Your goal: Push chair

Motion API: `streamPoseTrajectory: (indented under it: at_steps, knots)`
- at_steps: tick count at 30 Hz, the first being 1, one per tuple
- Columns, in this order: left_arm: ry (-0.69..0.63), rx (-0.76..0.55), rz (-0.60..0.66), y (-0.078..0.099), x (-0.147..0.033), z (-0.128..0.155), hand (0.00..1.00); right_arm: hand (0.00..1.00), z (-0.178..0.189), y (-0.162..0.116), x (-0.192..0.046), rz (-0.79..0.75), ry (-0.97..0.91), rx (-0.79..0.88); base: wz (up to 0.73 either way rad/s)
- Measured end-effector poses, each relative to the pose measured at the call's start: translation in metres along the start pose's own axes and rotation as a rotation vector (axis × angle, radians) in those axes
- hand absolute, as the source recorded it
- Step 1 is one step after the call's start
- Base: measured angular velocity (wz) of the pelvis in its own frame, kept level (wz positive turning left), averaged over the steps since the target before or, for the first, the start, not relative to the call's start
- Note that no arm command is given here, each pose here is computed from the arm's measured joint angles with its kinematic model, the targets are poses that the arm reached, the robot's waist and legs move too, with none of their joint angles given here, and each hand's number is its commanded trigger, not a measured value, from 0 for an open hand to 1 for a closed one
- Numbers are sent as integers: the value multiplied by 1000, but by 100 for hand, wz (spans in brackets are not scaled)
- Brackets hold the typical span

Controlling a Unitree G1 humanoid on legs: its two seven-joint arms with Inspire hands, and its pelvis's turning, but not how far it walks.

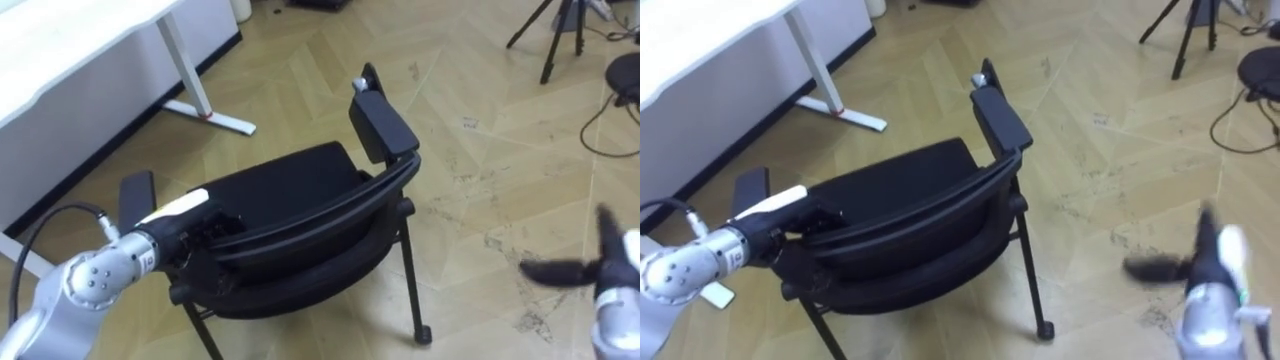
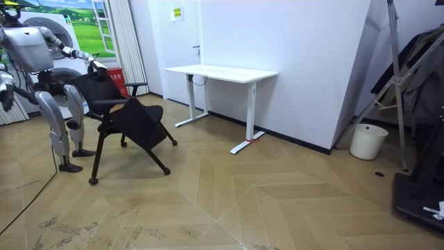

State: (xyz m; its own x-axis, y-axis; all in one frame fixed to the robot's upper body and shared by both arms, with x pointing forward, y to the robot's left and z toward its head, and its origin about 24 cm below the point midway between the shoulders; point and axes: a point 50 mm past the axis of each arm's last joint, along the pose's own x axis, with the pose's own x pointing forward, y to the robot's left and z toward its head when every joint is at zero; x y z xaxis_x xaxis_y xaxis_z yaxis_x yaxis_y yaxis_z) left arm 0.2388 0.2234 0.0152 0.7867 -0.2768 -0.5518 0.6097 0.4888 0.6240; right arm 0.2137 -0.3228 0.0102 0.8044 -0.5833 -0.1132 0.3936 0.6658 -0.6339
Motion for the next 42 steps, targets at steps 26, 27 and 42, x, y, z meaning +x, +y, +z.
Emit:
streamPoseTrajectory:
  at_steps: [26, 27, 42]
  knots:
    - [-48, 84, 90, 10, 7, -1, 100, 0, 174, -4, -28, -63, -810, -161, -5]
    - [-52, 88, 90, 10, 7, 0, 100, 0, 175, -2, -29, -48, -815, -165, 0]
    - [-98, 171, 83, 23, 15, 13, 100, 0, 177, 46, -44, 516, -849, -499, 3]
